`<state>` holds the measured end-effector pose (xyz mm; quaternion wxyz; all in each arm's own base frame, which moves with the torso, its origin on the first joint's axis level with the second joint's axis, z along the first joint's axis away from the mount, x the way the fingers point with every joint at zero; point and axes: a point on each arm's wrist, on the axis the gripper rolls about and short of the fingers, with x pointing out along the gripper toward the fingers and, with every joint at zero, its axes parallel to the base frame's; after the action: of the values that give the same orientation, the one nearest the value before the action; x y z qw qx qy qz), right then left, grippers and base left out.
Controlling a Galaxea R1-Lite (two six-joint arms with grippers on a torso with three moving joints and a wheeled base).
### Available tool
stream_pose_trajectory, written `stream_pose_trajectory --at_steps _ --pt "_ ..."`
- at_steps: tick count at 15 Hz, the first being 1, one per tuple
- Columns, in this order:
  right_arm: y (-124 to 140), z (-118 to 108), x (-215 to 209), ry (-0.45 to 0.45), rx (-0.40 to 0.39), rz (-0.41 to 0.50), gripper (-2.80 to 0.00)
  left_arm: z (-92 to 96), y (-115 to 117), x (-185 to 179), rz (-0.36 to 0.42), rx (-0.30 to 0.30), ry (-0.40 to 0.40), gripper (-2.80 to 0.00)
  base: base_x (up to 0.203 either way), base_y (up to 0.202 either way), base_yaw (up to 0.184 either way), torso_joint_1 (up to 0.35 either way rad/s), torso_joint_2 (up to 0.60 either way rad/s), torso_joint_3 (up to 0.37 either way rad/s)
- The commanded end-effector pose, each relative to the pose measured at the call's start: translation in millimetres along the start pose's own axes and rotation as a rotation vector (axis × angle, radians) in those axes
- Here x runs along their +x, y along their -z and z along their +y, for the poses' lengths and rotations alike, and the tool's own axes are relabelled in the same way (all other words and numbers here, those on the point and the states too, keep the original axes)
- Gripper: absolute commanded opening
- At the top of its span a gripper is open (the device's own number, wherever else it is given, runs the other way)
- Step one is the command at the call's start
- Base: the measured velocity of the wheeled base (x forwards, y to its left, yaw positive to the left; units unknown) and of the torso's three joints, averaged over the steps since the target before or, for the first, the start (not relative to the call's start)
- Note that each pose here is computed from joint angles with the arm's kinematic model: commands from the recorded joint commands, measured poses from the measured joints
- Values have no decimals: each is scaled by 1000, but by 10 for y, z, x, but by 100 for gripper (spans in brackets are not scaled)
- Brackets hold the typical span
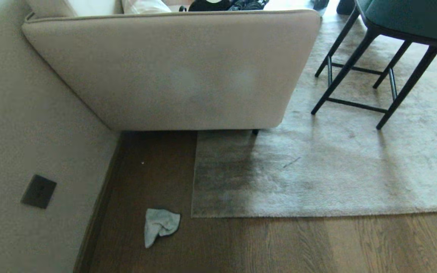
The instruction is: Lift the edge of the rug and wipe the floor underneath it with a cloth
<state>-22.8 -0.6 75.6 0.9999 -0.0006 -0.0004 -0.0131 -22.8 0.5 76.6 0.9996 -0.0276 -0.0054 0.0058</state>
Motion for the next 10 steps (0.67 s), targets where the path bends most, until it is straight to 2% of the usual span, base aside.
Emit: stream_pose_trajectory --at_steps 1,10 --pt "-1 0 1 0 0 0 -280 0 0 0 0 0 0 -280 0 0 0 2 2 195" --pt "-1 0 1 0 0 1 -280 0 -4 -1 -2 -2 0 -280 0 0 0 2 2 203"
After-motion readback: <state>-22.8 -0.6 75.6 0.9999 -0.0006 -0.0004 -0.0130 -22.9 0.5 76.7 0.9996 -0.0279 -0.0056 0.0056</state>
